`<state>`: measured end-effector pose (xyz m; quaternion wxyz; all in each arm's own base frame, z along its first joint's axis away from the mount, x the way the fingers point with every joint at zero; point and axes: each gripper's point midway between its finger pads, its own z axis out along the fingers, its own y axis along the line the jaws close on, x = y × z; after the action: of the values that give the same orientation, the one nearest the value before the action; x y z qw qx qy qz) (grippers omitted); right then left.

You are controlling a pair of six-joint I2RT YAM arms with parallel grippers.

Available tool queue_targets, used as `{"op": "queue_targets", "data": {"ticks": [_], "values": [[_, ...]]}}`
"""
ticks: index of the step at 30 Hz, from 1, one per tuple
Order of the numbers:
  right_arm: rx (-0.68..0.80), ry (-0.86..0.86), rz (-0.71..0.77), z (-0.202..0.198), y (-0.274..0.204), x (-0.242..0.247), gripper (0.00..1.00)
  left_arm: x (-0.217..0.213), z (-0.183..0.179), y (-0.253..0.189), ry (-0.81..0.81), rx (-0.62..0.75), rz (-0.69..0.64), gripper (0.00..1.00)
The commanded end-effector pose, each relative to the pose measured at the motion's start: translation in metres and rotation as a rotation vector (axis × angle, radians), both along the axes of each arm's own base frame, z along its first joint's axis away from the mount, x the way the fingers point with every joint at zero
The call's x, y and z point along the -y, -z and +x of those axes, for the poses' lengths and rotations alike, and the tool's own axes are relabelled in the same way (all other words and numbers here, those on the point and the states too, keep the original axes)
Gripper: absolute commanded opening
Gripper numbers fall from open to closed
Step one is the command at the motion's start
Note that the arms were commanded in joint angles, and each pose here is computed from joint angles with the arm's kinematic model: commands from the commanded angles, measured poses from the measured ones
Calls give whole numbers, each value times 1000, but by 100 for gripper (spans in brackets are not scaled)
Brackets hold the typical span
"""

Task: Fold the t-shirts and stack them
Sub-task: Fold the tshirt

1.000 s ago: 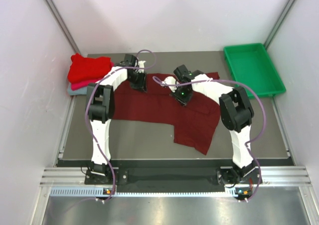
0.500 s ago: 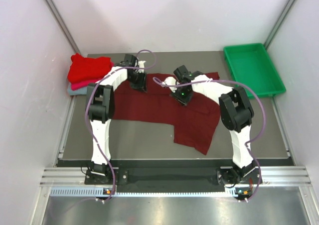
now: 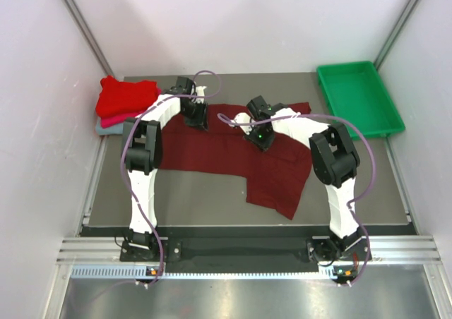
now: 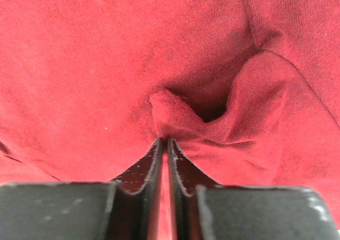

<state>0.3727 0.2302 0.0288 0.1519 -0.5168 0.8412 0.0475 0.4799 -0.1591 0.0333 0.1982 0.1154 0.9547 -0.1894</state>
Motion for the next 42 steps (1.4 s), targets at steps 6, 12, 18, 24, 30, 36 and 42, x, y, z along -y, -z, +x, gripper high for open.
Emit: {"op": "queue_targets", "data": {"ticks": [6,12,18,24,30,36,42], "values": [[59,-4,21,4,-24,-2,0,4,-7,9,3,-41,-9,38],[45,-15,47,-6,-44,-1,0,4,-7,10,3,-45,-12,38],[-9,-15,63,-27,-55,3,0,6,-6,11,0,-46,-22,38],[-70,-32,64,-39,-44,3,2,8,-3,10,3,-44,-29,38],[-99,-38,46,-46,-46,9,26,6,-4,7,7,-39,-18,38],[15,242,210,-10,-100,45,38,-4,-9,-6,16,-23,-8,39],[-30,537,360,41,-93,95,38,-17,-2,-4,-4,-6,2,40]]}}
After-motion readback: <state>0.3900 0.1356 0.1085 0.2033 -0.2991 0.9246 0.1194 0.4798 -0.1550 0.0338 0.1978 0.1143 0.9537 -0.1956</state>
